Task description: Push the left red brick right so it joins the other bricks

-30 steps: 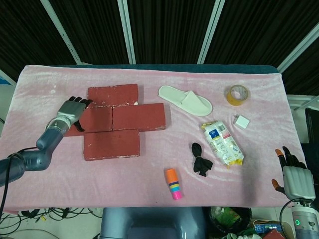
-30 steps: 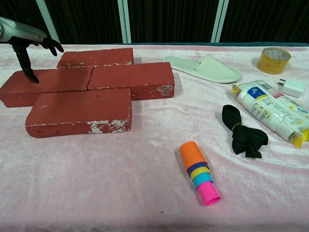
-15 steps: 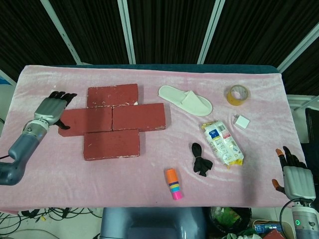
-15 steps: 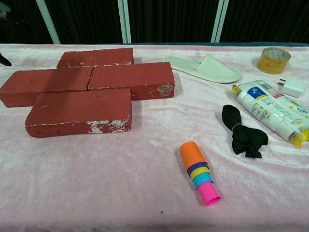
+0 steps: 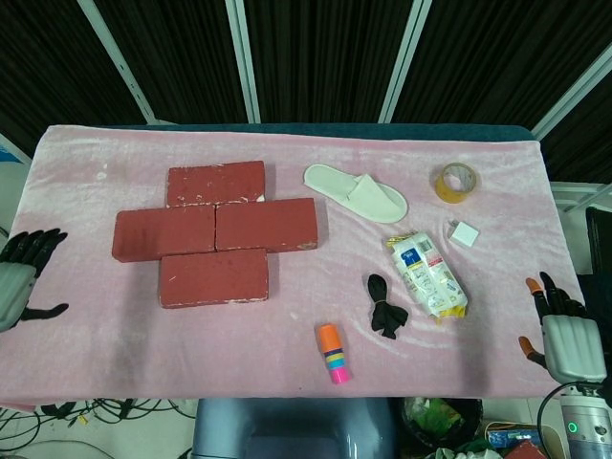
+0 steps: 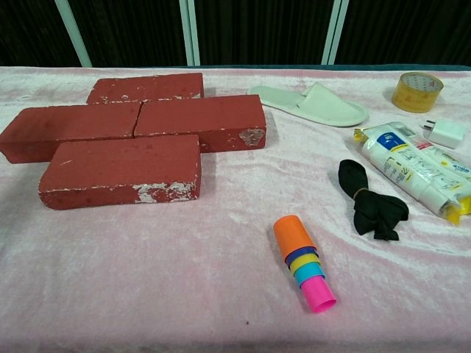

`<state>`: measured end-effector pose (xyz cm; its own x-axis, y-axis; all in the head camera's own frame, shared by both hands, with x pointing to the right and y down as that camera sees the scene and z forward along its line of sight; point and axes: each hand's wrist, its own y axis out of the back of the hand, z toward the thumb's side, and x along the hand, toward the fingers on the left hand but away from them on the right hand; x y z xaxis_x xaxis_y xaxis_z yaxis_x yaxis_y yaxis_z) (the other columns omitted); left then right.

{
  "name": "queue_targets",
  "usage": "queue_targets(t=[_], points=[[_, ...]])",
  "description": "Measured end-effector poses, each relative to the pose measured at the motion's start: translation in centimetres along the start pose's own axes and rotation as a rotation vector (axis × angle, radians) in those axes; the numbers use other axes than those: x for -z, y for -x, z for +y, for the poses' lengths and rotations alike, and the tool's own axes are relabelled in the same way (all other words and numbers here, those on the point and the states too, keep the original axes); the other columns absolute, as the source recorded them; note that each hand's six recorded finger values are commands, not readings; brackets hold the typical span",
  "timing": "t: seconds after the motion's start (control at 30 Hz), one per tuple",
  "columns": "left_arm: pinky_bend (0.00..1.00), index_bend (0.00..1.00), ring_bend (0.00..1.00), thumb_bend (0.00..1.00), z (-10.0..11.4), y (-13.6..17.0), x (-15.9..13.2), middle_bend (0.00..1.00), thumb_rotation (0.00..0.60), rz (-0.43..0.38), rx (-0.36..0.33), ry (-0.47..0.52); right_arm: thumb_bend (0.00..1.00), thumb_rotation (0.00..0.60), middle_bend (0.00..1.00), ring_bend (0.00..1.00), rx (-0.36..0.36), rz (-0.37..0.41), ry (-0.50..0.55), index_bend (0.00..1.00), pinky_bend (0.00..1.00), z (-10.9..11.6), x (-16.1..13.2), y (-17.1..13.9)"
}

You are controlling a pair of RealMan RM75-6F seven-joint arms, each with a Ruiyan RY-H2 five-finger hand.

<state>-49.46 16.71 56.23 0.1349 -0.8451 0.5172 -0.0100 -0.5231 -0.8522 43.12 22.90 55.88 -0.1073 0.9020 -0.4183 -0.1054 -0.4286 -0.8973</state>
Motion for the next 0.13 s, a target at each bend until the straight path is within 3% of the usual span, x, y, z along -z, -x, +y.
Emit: queue_targets(t=[0.13], points=[[0.00,0.00,0.00,0.03,-1.4,3.8,0.6,0.04,0.600,0.010,0.008,0.029,0.16,0.600,0.02,0.15,0.004,0.008,-0.005,0.12,0.24,-0.1,0.0,-0.1]])
